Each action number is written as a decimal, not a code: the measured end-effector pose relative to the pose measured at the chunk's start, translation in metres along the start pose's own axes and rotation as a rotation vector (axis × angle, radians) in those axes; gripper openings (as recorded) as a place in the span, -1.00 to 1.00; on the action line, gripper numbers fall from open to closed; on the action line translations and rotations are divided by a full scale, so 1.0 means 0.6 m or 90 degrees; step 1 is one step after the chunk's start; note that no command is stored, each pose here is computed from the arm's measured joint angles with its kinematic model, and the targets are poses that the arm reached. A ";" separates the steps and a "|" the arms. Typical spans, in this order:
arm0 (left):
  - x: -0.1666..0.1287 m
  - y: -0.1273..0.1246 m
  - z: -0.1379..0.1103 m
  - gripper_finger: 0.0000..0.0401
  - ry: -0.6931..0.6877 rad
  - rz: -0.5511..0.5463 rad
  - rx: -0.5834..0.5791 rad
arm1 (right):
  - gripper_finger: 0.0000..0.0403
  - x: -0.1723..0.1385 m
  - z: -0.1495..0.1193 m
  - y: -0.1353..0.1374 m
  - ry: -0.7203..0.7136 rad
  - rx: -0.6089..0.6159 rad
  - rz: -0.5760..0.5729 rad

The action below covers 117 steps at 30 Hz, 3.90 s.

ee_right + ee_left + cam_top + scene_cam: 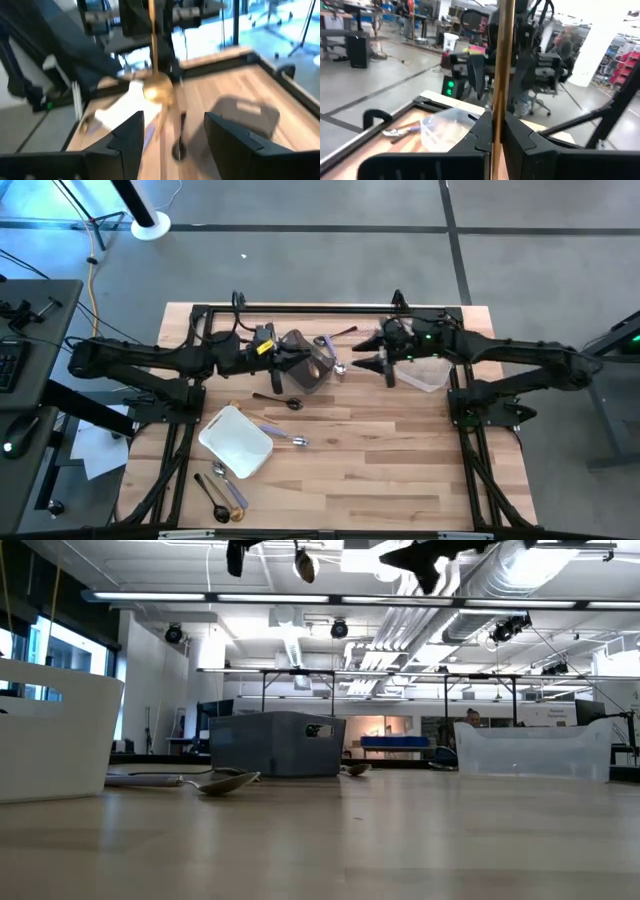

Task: Sort silverware by color (type)
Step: Put the top left gold spoon into the white bin

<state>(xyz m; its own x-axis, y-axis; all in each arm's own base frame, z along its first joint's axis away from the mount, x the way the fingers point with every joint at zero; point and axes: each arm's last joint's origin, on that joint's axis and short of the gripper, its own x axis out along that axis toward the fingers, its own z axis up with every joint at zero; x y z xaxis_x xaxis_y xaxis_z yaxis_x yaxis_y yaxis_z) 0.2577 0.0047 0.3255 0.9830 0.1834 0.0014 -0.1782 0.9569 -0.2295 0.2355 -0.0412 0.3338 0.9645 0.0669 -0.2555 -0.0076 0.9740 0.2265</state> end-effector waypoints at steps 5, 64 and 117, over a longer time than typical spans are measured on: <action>-0.007 -0.025 -0.010 -0.96 0.002 0.001 -0.034 | -0.08 -0.054 -0.009 0.027 0.007 -0.016 0.006; -0.156 -0.004 0.033 -0.96 0.004 0.041 0.120 | -0.09 -0.091 0.004 0.043 -0.105 -0.049 -0.050; -0.153 -0.157 -0.123 -0.96 0.756 -0.030 0.242 | -1.00 -0.091 0.001 0.041 -0.093 -0.087 -0.070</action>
<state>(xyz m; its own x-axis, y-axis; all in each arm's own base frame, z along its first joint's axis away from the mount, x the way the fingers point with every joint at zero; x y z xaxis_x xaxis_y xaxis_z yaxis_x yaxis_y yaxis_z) 0.1877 -0.1191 0.2753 0.3848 0.0198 -0.9228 0.0511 0.9978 0.0427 0.1830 -0.0210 0.3540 0.9894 -0.0633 -0.1304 0.0733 0.9946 0.0734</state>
